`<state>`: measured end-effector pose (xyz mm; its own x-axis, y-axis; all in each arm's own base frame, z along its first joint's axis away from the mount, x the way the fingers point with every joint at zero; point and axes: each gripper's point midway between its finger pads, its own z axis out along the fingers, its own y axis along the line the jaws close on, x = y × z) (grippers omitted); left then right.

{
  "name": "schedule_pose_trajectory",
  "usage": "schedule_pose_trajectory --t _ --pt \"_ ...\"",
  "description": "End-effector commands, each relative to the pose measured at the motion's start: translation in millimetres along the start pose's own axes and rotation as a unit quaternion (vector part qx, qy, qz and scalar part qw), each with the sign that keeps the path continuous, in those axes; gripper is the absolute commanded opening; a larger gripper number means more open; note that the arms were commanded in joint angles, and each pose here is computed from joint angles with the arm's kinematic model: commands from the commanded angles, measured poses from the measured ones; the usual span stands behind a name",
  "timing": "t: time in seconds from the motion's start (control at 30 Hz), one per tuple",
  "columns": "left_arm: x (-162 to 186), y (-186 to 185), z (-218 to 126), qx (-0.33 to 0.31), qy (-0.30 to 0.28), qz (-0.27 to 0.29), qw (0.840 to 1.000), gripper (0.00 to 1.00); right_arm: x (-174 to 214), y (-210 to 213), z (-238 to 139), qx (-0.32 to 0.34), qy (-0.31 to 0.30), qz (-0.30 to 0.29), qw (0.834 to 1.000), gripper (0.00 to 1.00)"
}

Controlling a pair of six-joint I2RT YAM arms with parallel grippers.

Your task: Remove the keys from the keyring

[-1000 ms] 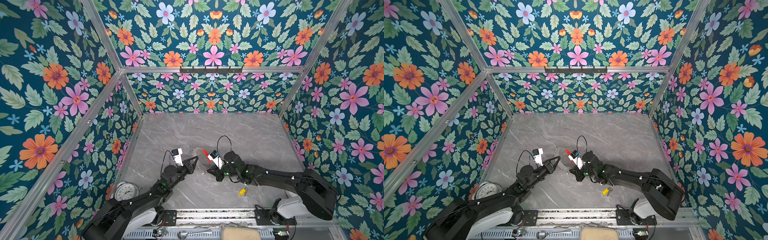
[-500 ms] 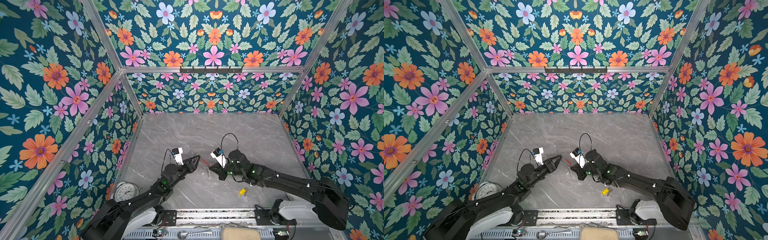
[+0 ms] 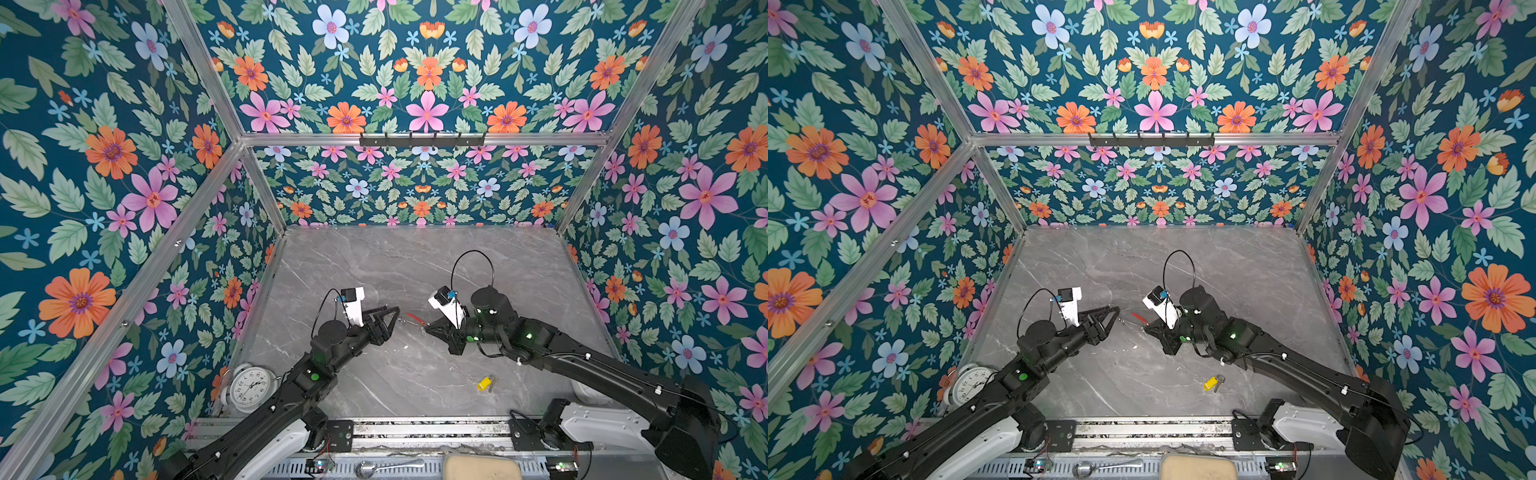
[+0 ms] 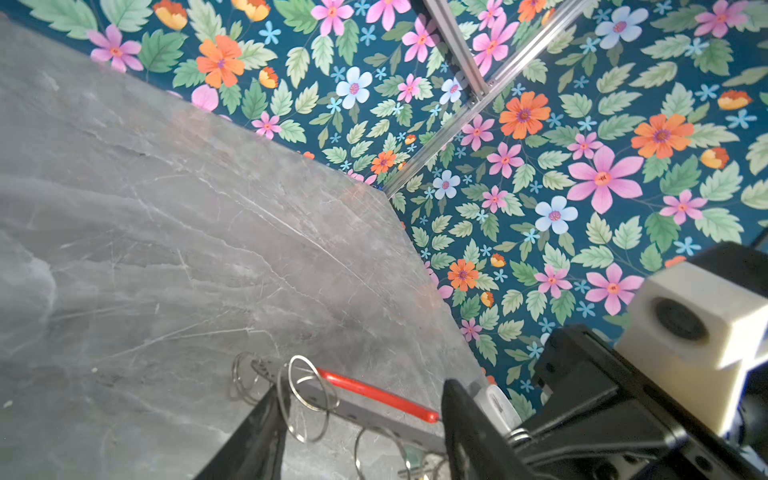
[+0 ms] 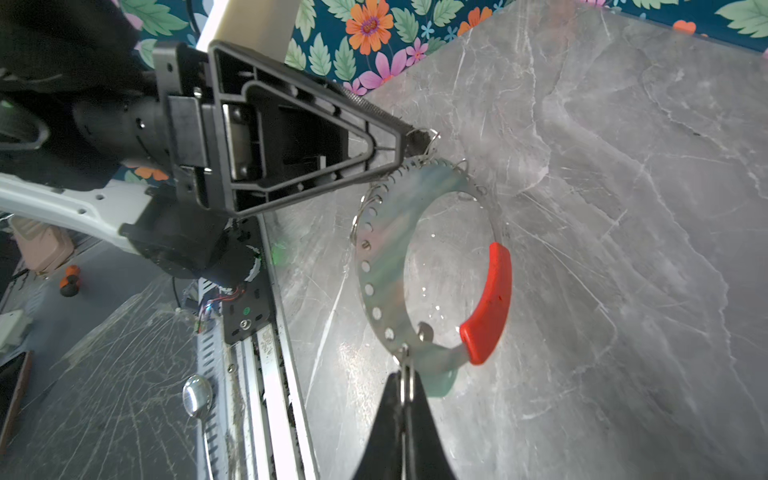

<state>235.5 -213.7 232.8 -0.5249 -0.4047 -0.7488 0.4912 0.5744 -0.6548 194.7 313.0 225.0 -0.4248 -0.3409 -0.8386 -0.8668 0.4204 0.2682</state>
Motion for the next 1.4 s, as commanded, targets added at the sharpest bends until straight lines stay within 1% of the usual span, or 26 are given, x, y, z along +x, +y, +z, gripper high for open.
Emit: schedule_pose_trajectory --t 0.0,0.07,0.17,0.3,0.33,0.4,0.43,0.53,0.63,0.73,0.8,0.87,0.97,1.07,1.17,1.27,1.37 --pt "1.2 -15.9 -0.6 0.018 0.039 0.073 0.996 0.56 5.7 11.7 -10.5 -0.024 0.024 -0.013 0.999 0.00" --pt "-9.7 -16.3 -2.8 -0.006 0.039 0.096 0.995 0.54 2.0 5.9 -17.8 0.002 0.024 -0.018 1.000 0.00" --pt "-21.0 -10.1 -11.9 -0.038 0.018 0.104 0.994 0.56 -5.0 -3.3 -29.3 0.042 0.008 -0.018 0.999 0.00" --pt "-27.8 5.6 -26.0 -0.086 -0.007 0.093 0.992 0.56 -6.9 -4.0 -31.0 0.045 0.006 -0.017 0.999 0.00" --pt "-29.0 4.7 -29.6 -0.083 -0.014 0.093 0.992 0.57 -6.0 -3.2 -29.4 0.041 0.008 -0.015 0.999 0.00" --pt "-29.4 -8.8 -32.6 -0.042 -0.023 0.096 0.994 0.56 -5.3 2.0 -27.0 0.024 0.008 -0.016 1.000 0.00" --pt "-28.6 -19.4 -33.0 -0.011 -0.025 0.100 0.995 0.54 -5.5 5.3 -26.3 0.012 0.008 -0.017 1.000 0.00" --pt "-23.2 -54.5 -29.8 0.085 -0.007 0.117 0.989 0.54 -8.0 12.7 -27.1 -0.024 0.008 -0.015 1.000 0.00" --pt "-14.4 -84.8 -25.5 0.170 0.027 0.128 0.977 0.54 -13.1 23.9 -33.8 -0.069 -0.005 -0.014 0.998 0.00" --pt "-7.0 -106.2 -22.0 0.235 0.056 0.126 0.962 0.53 -18.6 38.6 -41.7 -0.117 -0.014 -0.015 0.993 0.00" --pt "-3.6 -120.8 -22.4 0.282 0.074 0.118 0.949 0.53 -22.6 48.2 -45.5 -0.143 -0.020 -0.018 0.989 0.00" --pt "4.0 -129.5 -20.2 0.319 0.100 0.103 0.937 0.51 -26.7 52.3 -47.5 -0.154 -0.026 -0.017 0.988 0.00" --pt "10.6 -135.1 -19.2 0.346 0.122 0.085 0.926 0.46 -31.5 54.5 -48.7 -0.160 -0.033 -0.016 0.986 0.00" --pt "14.7 -139.2 -21.3 0.364 0.132 0.075 0.919 0.43 -35.0 54.9 -48.8 -0.161 -0.038 -0.016 0.986 0.00" --pt "19.6 -140.5 -20.9 0.372 0.145 0.068 0.914 0.41 -39.3 54.9 -49.2 -0.161 -0.044 -0.016 0.986 0.00" --pt "24.2 -142.5 -20.8 0.380 0.157 0.061 0.910 0.37 -41.8 53.5 -48.6 -0.156 -0.048 -0.017 0.987 0.00" --pt "26.4 -142.8 -20.8 0.382 0.161 0.061 0.908 0.33 -42.1 52.1 -47.8 -0.152 -0.048 -0.015 0.987 0.00"
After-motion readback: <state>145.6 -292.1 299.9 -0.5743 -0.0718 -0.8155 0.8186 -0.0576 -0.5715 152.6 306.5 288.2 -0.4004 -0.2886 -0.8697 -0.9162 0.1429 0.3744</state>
